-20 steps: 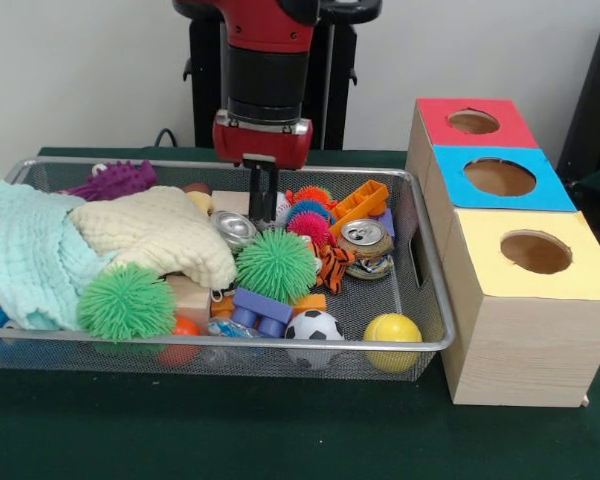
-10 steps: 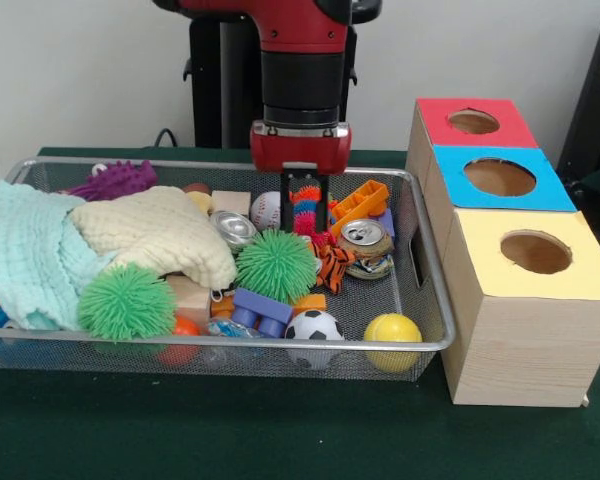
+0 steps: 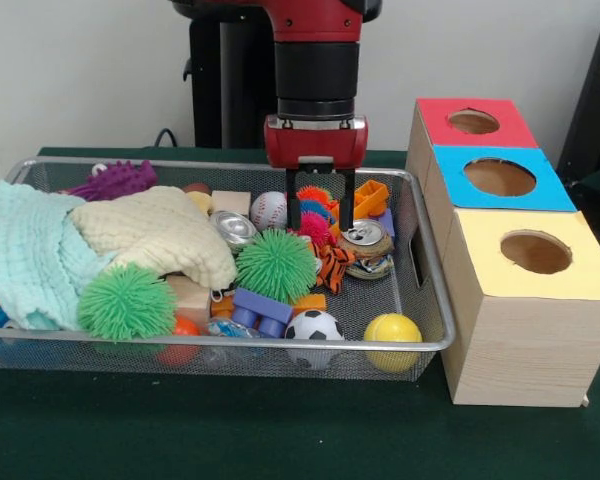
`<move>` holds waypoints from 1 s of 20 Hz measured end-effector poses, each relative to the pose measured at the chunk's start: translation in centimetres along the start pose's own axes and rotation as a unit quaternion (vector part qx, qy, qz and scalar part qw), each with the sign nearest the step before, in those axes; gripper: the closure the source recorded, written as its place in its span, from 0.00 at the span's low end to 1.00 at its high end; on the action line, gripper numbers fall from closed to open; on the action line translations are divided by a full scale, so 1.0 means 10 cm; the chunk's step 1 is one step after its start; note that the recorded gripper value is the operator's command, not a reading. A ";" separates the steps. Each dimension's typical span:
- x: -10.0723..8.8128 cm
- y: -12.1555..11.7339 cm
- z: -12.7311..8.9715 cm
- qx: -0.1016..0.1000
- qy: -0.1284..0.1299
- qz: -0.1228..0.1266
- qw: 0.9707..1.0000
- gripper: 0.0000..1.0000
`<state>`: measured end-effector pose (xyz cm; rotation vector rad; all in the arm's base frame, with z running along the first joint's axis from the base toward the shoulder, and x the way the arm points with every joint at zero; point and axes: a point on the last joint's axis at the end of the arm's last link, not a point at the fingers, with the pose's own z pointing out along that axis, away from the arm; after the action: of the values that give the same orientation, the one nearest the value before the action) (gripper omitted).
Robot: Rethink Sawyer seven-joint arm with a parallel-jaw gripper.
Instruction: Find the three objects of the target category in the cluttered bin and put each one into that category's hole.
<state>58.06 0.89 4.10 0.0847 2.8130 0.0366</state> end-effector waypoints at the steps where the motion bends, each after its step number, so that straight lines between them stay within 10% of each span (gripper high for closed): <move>1: 0.00 0.01 0.00 0.000 0.000 -0.001 1.000 0.00; 13: -0.08 0.19 -0.09 -0.001 0.001 -0.020 1.000 0.00; 20: -0.29 -0.09 -0.31 0.008 0.051 -0.002 0.999 0.00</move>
<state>59.81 -0.27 7.93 0.0834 2.9165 0.0184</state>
